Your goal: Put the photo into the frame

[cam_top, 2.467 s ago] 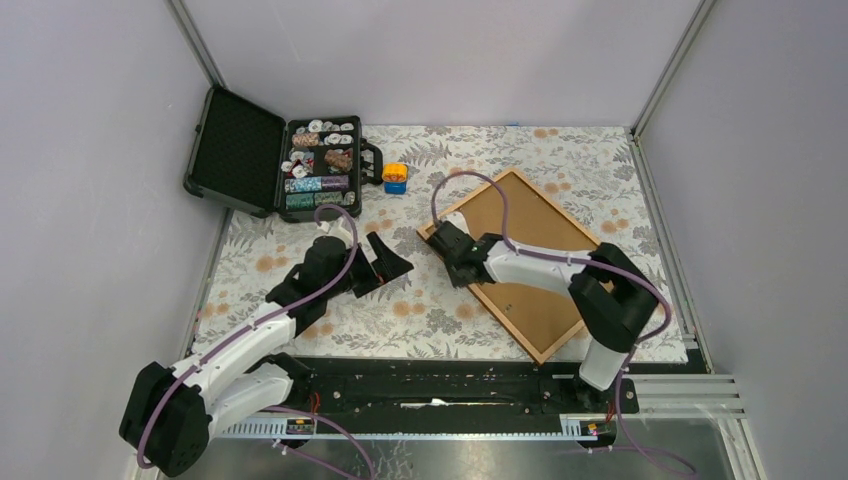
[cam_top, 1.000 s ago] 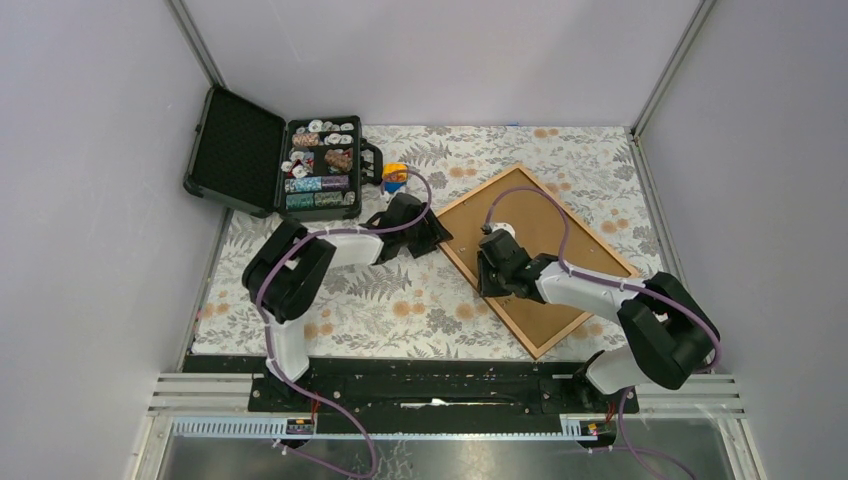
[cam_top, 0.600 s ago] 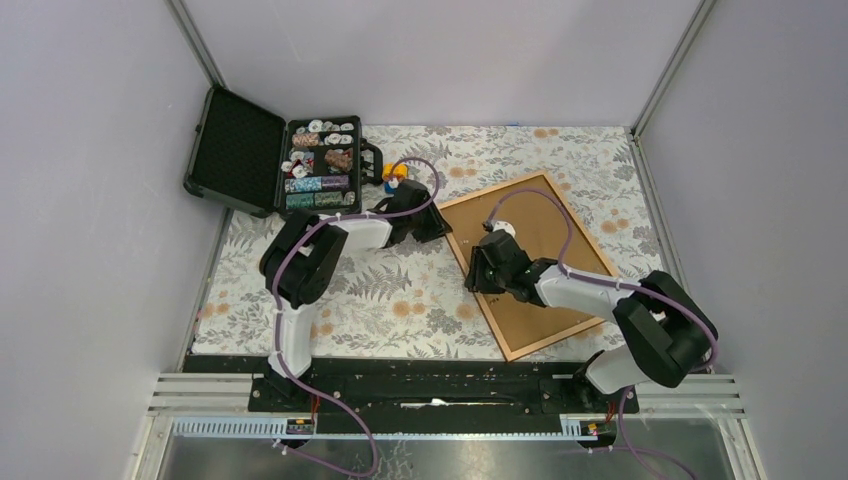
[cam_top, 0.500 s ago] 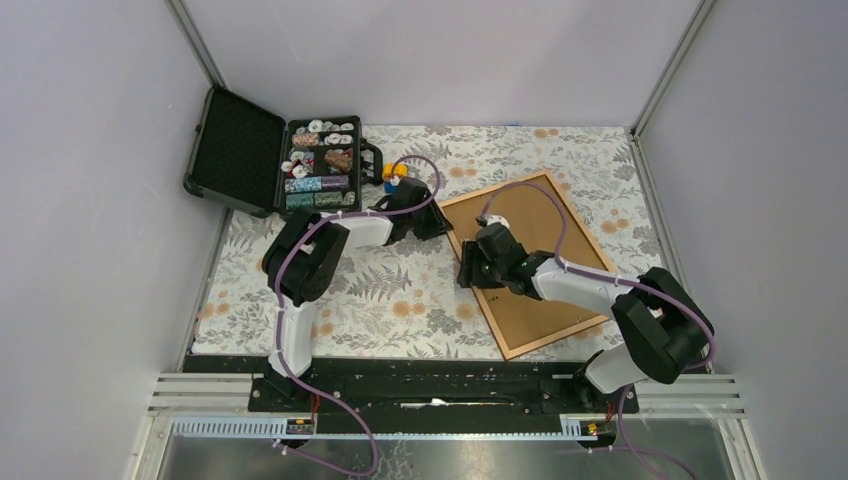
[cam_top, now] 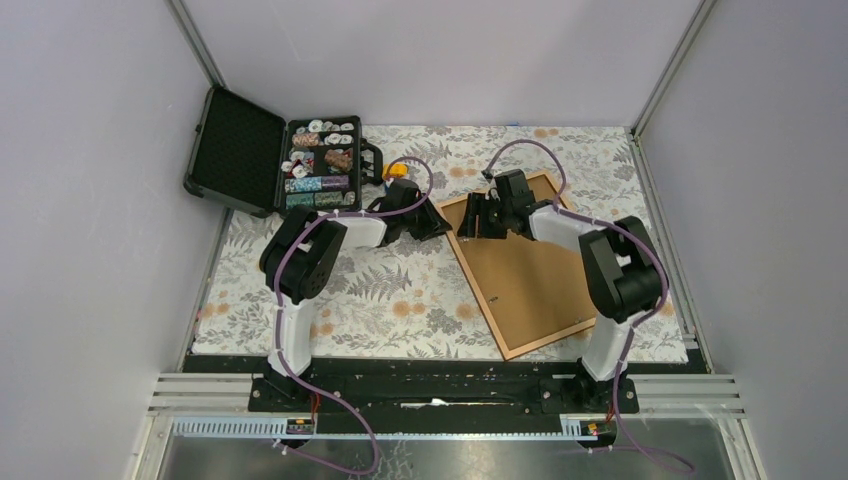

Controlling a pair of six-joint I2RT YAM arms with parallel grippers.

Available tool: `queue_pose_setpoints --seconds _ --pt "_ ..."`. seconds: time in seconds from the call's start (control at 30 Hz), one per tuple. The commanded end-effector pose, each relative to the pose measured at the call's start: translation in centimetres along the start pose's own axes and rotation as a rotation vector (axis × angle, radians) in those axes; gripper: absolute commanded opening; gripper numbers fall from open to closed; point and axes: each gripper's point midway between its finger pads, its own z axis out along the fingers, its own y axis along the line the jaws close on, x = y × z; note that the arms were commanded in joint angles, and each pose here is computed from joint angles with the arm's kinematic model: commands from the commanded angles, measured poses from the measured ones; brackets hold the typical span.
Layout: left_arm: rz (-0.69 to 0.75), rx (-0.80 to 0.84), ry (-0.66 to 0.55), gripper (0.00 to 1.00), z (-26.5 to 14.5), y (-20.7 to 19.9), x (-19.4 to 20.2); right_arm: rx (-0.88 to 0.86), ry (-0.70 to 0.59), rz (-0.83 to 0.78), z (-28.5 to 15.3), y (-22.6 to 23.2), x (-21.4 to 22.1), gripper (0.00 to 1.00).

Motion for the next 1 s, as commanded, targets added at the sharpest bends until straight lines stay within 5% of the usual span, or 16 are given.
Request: queue_pose_setpoints --seconds 0.0,0.97 --pt "-0.016 -0.053 0.044 0.29 0.4 2.7 1.2 -0.138 0.01 -0.049 1.8 1.9 -1.2 0.64" --pt "-0.022 -0.059 0.04 0.23 0.5 2.8 1.2 -0.074 0.089 0.02 2.3 -0.6 3.5 0.54"
